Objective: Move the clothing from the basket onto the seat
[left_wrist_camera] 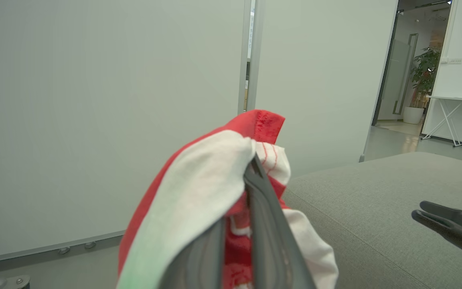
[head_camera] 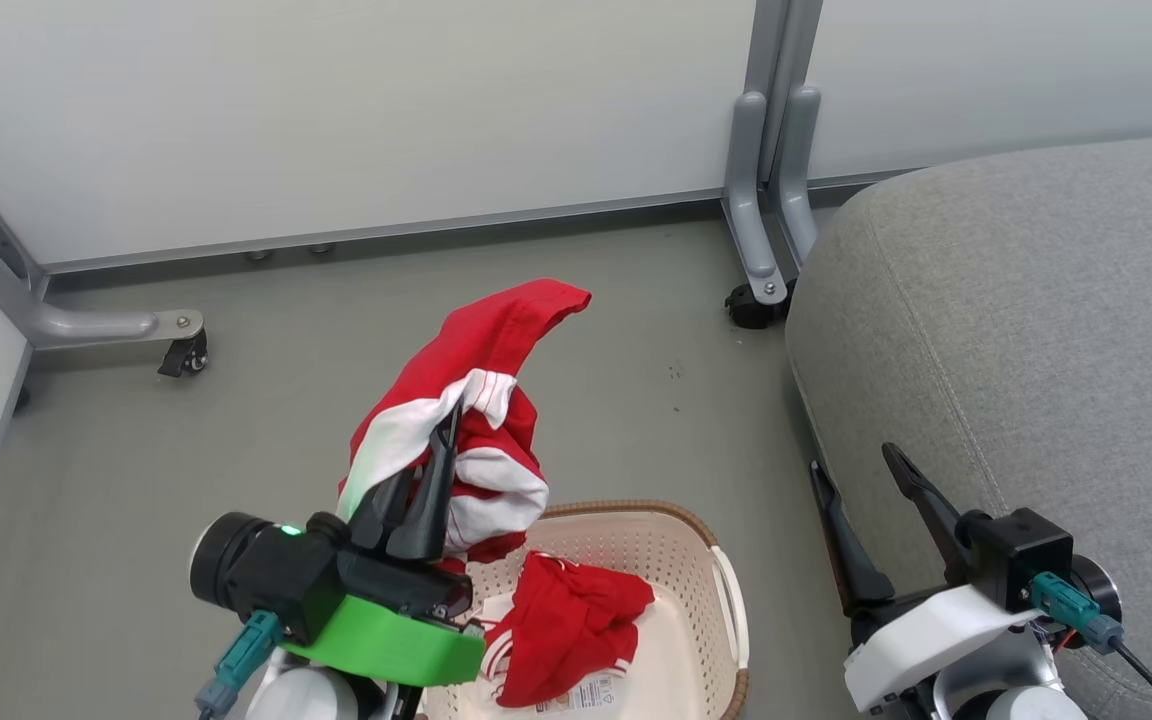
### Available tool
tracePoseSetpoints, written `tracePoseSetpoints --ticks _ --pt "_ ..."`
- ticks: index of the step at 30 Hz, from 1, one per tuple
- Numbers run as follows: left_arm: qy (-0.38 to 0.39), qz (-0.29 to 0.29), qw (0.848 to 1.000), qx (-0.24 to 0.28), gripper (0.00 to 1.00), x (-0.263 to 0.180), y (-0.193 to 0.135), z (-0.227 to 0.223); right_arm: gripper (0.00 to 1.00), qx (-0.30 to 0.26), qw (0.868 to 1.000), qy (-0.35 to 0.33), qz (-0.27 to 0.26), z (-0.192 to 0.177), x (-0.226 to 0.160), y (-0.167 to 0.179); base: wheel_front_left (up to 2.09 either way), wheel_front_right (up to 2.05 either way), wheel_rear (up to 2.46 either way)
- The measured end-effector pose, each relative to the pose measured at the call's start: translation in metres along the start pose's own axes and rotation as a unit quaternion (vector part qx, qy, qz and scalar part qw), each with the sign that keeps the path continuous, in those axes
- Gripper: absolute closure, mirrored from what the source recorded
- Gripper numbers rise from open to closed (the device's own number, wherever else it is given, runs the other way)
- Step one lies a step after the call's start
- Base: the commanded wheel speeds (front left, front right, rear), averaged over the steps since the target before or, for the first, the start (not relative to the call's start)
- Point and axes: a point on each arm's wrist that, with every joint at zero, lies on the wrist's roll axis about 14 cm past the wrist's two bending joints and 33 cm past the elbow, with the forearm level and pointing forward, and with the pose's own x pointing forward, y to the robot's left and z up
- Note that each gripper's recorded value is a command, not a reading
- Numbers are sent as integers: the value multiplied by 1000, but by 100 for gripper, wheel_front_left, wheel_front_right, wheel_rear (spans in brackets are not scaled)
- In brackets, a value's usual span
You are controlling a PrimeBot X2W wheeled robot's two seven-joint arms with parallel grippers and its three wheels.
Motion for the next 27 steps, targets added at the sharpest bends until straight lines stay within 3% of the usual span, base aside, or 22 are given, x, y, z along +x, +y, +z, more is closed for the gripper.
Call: tracePoseSetpoints --ticks 17,27 --pt "2 0 1000 -2 100 -1 -1 -2 0 7 1000 5 11 -2 2 7 0 0 0" --pt "8 -3 1000 -4 100 1 -1 -6 0 49 993 -11 103 13 15 66 0 0 0"
